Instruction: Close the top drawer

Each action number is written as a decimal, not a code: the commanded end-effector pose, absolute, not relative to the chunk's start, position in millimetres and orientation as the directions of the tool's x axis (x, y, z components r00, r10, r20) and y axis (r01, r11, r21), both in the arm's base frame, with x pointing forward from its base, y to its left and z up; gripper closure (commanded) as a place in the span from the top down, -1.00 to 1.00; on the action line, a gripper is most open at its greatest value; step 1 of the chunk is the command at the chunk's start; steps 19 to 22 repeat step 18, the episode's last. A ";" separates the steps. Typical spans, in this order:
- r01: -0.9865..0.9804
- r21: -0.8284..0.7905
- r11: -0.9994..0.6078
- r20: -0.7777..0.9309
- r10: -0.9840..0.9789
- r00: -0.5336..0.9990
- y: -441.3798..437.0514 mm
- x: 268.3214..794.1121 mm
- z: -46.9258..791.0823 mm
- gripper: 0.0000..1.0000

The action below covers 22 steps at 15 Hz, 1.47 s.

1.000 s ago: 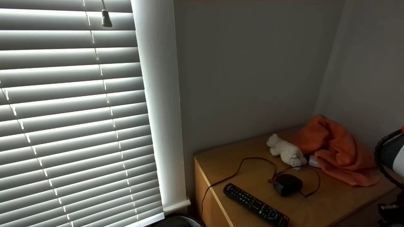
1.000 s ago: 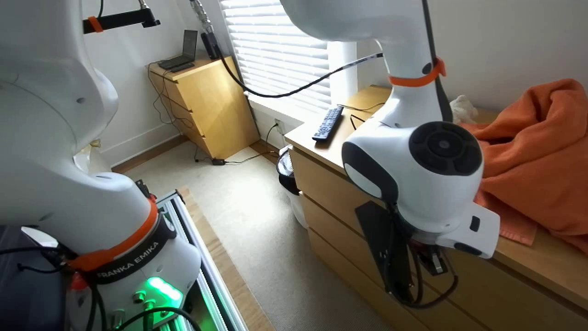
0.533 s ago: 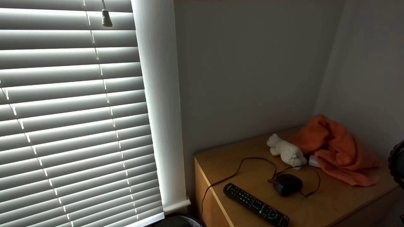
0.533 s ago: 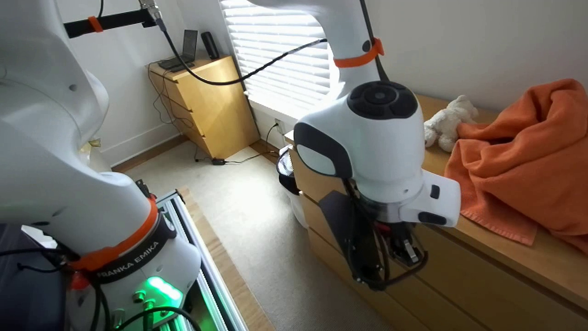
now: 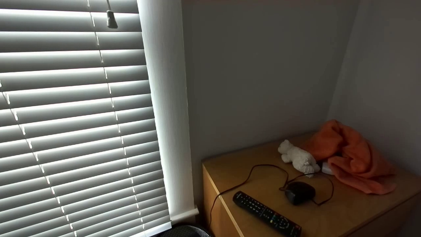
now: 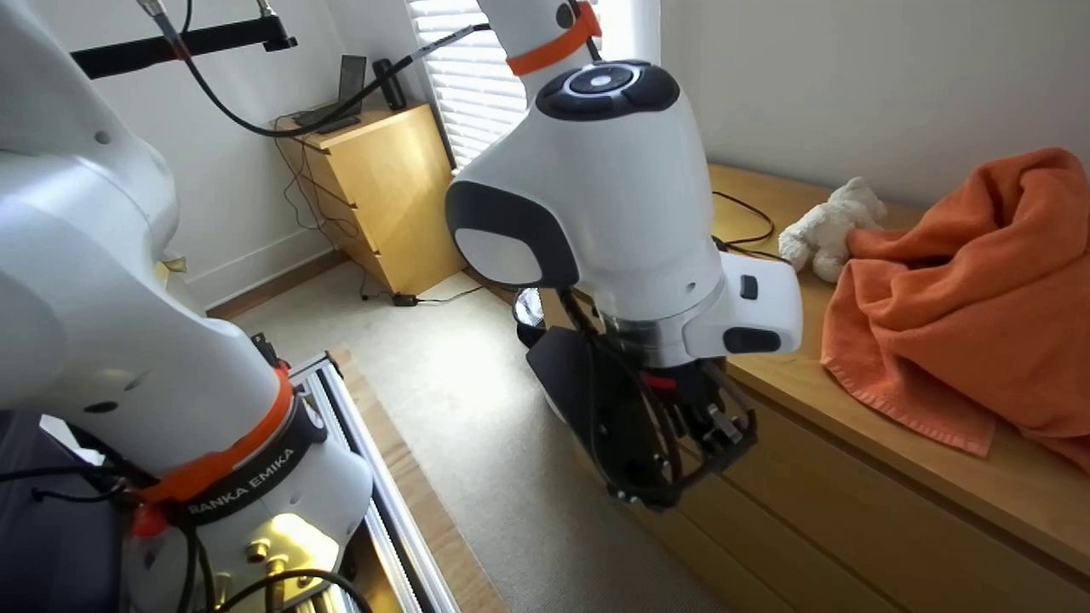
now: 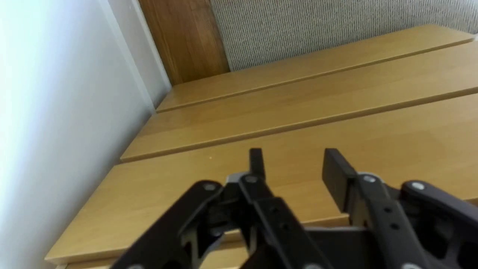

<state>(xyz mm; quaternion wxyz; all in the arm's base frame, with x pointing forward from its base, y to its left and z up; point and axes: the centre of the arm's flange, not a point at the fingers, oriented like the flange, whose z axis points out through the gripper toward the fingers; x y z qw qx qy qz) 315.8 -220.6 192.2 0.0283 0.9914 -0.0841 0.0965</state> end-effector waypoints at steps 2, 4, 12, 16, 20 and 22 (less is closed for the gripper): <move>-0.116 0.025 -0.993 0.239 -0.107 0.965 -205.5 308.4 275.5 0.68; -0.076 0.021 -0.997 0.261 -0.068 0.963 -207.0 311.3 286.6 0.97; 0.070 0.038 -0.997 0.441 0.079 0.894 -200.3 298.5 342.8 1.00; 0.054 0.054 -0.997 0.445 0.072 0.893 -230.6 349.1 337.4 1.00; 0.058 0.057 -0.997 0.449 0.078 0.890 -230.7 348.6 339.3 1.00; 0.058 0.057 -0.997 0.449 0.078 0.890 -230.7 348.6 339.3 1.00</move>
